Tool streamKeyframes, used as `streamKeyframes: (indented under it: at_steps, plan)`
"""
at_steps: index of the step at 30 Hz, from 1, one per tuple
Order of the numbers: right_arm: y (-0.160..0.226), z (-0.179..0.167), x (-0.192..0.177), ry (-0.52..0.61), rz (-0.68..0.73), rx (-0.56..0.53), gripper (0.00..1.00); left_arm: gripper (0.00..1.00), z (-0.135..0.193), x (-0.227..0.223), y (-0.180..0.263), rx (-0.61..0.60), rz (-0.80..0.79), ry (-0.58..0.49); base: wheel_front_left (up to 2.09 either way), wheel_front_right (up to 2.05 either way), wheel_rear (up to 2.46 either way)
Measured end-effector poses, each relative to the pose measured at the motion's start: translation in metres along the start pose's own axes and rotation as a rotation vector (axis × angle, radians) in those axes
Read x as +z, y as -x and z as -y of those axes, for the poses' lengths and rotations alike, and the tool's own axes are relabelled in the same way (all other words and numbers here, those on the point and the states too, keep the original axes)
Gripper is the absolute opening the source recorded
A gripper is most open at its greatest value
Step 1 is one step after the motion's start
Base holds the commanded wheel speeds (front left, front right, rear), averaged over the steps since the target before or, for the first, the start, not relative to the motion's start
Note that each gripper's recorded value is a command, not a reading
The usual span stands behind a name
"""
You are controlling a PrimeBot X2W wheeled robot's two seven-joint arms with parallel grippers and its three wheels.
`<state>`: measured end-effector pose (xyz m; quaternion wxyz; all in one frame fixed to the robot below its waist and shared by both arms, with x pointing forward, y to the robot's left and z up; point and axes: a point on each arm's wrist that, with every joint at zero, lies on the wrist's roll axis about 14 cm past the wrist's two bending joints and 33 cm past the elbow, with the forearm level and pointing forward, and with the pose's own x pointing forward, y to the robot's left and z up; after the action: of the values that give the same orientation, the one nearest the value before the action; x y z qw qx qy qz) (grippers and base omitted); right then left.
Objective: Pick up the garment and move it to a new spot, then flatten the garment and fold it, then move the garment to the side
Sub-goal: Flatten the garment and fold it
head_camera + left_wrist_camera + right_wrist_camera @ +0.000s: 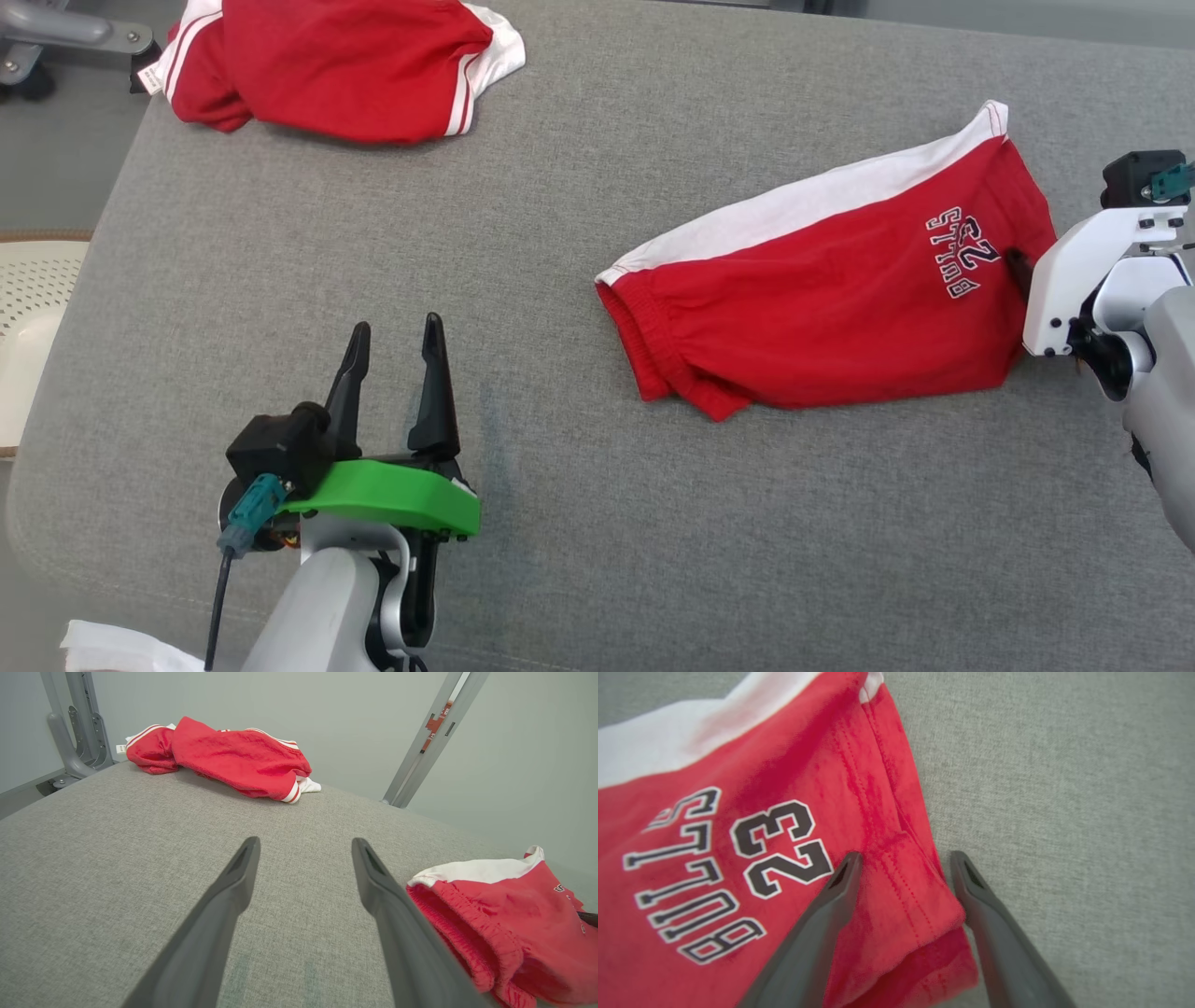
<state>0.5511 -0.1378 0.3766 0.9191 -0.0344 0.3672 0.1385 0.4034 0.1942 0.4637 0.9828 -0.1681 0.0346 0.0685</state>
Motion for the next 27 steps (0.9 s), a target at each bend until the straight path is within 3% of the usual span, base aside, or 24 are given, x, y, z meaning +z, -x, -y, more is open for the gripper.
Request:
streamKeyframes:
  at_steps: [1, 2, 13, 22, 27]
  plan:
    - [0.001, 0.000, -0.001, -0.003, 0.001, 0.003, 0.15, 1.00, 0.000, 0.000, 0.000, 0.002, 0.001, 0.000, 0.00, 0.00, 0.00]
    - [0.003, 0.000, -0.001, -0.004, 0.009, 0.005, 0.00, 1.00, 0.000, 0.000, 0.000, -0.001, 0.002, -0.001, 0.00, 0.00, 0.00]
    - [0.039, 0.016, 0.003, -0.126, 0.198, -0.010, 0.00, 1.00, 0.028, -0.003, -0.005, -0.099, -0.002, -0.021, 0.00, 0.00, 0.00]
    - [0.094, 0.060, -0.045, -0.338, 0.348, -0.130, 0.00, 1.00, 0.067, -0.015, -0.005, -0.213, -0.035, -0.008, 0.00, 0.00, 0.00]
    - [0.120, 0.074, -0.067, -0.399, 0.409, -0.189, 0.00, 1.00, 0.085, -0.017, -0.005, -0.266, -0.040, -0.008, 0.00, 0.00, 0.00]
